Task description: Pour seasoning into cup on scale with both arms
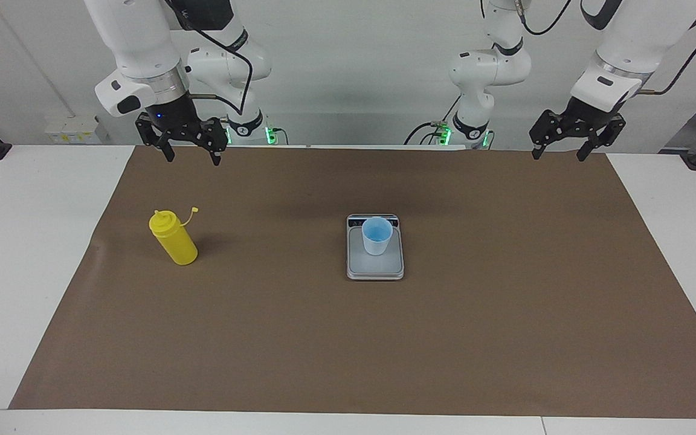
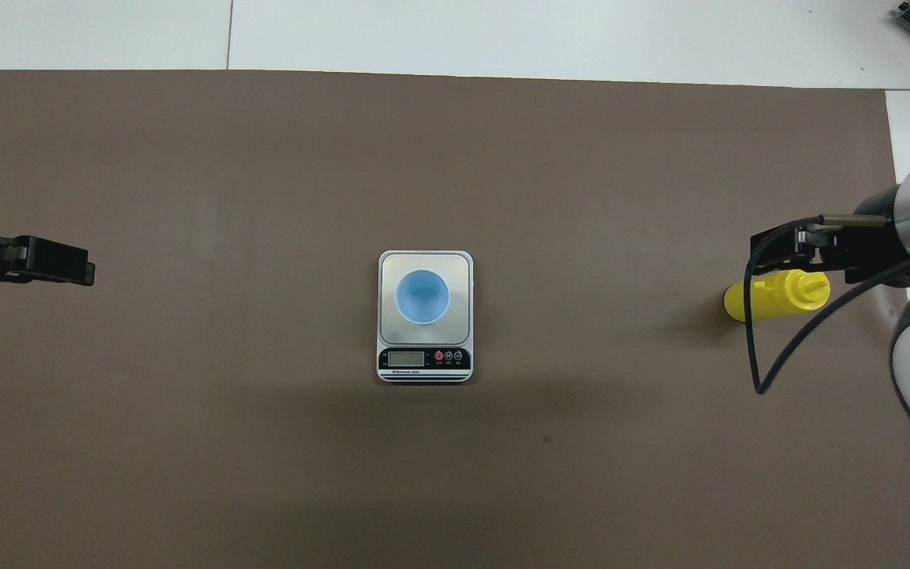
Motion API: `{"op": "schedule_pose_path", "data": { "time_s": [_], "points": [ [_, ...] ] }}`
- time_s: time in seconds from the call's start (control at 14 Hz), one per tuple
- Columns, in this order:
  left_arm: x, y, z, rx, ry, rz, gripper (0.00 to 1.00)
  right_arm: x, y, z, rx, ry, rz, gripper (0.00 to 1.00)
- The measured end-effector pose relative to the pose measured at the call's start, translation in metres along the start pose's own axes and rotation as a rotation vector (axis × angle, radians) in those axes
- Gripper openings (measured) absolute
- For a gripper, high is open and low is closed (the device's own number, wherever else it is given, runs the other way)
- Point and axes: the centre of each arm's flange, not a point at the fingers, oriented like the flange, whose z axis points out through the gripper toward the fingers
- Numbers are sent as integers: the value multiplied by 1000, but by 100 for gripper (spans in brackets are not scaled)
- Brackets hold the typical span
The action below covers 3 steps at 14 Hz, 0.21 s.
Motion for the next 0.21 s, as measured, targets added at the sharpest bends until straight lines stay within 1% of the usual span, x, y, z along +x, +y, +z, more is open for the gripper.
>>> {"op": "schedule_pose_path", "data": {
  "time_s": [0.21],
  "points": [
    [0,7,0,-1,-1,12,100,0,1,0,0,0,2,100]
  ]
}}
